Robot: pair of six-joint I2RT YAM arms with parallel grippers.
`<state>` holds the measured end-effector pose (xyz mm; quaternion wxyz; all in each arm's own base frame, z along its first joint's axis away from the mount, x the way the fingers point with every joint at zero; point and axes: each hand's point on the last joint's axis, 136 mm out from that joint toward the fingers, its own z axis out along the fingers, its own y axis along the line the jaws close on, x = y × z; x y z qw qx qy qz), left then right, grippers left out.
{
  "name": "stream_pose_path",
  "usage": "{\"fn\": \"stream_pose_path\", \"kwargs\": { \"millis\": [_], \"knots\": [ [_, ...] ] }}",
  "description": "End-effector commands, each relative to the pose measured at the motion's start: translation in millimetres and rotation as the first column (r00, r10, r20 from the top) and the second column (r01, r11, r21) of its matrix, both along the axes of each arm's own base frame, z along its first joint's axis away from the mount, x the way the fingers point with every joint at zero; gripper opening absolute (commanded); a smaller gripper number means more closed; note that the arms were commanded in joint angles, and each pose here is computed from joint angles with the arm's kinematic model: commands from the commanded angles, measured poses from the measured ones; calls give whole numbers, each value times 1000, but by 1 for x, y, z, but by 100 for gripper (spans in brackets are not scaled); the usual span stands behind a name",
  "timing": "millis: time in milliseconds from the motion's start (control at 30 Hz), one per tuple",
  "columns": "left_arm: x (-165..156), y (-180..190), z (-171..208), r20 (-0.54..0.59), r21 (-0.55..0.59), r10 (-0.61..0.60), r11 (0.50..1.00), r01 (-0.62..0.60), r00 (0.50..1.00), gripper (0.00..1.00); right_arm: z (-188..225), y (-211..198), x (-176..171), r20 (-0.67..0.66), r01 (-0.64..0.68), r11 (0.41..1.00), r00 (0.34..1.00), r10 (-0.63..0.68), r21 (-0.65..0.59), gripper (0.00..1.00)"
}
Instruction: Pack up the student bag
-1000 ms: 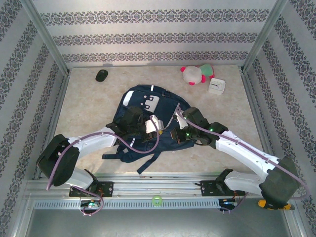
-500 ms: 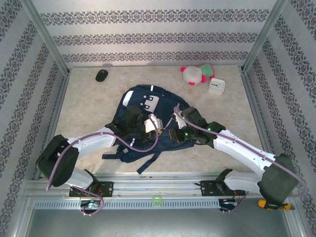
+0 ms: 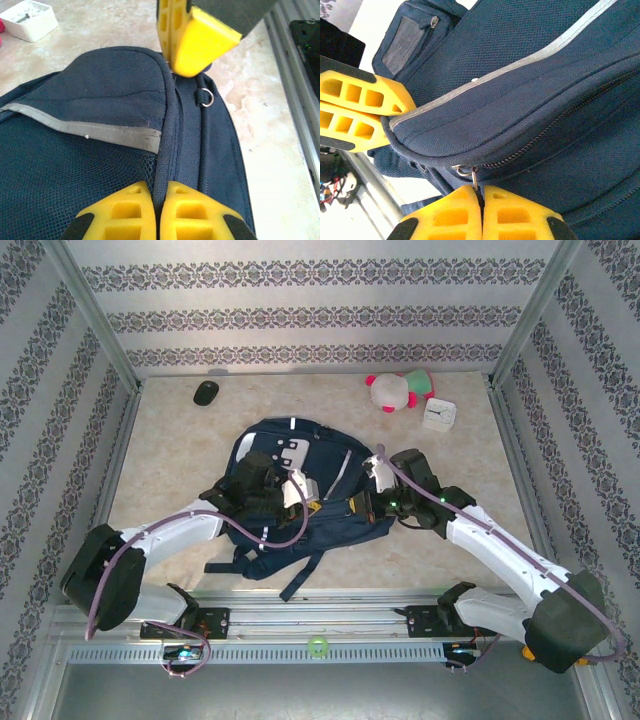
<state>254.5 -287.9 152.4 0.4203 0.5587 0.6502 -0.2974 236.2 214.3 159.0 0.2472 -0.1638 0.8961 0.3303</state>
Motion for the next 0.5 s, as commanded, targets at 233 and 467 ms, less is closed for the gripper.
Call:
{"fn": "stream_pose_path", "kwargs": {
  "millis": [233,467],
  "knots": [
    [-22,17,15,-262,-47,100,992,-116,960,53,-37,-32,12,-23,161,982,986,-164,-103,0],
    [15,112,-7,-430,196,782,569,-798,452,57,-46,-14,-4,-53,126,987,990,-132,-101,0]
  ]
}}
